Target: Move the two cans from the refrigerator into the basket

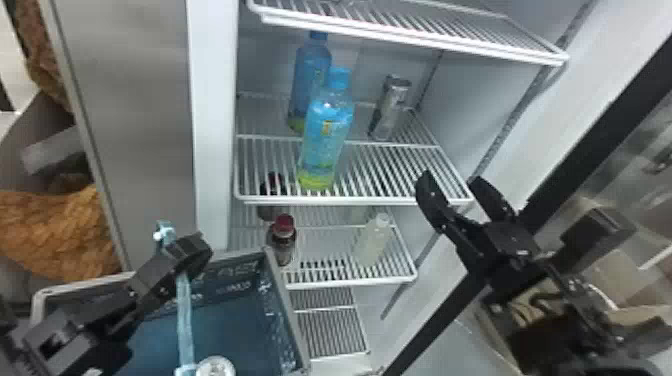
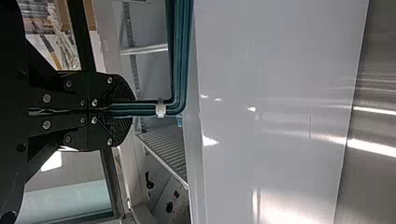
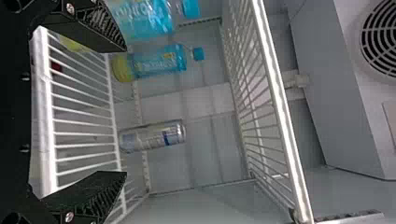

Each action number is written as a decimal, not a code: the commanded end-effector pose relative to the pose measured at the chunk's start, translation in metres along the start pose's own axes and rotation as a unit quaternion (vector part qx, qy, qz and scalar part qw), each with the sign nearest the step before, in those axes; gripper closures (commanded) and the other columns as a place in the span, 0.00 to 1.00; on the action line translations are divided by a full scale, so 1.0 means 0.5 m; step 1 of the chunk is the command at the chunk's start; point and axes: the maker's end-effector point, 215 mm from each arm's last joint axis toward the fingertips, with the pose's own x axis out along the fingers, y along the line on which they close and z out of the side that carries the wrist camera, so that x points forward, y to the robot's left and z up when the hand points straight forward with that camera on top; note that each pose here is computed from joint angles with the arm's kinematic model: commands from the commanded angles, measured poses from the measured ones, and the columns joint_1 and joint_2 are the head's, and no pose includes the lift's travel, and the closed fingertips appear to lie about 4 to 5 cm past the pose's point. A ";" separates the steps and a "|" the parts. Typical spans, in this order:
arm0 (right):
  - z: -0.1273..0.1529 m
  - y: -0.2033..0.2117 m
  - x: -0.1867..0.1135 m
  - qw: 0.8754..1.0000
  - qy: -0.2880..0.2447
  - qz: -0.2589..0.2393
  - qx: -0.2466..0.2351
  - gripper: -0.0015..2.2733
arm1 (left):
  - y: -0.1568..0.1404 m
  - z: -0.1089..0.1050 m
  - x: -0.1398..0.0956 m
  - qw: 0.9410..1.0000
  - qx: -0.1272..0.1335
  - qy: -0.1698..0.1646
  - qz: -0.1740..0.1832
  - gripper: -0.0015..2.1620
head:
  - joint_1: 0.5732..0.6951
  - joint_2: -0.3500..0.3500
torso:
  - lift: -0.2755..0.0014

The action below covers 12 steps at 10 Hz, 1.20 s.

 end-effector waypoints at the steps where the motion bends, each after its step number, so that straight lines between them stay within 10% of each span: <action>1: 0.000 -0.029 0.033 1.000 -0.009 -0.011 -0.007 0.04 | 0.002 0.002 0.001 1.000 -0.001 0.000 0.000 0.56 | 1.00 0.04 | 0.87; 12: -0.051 -0.067 0.244 0.999 0.001 -0.029 -0.019 0.04 | 0.007 -0.005 0.011 1.000 -0.008 0.005 -0.003 0.56 | 0.94 0.05 | 0.87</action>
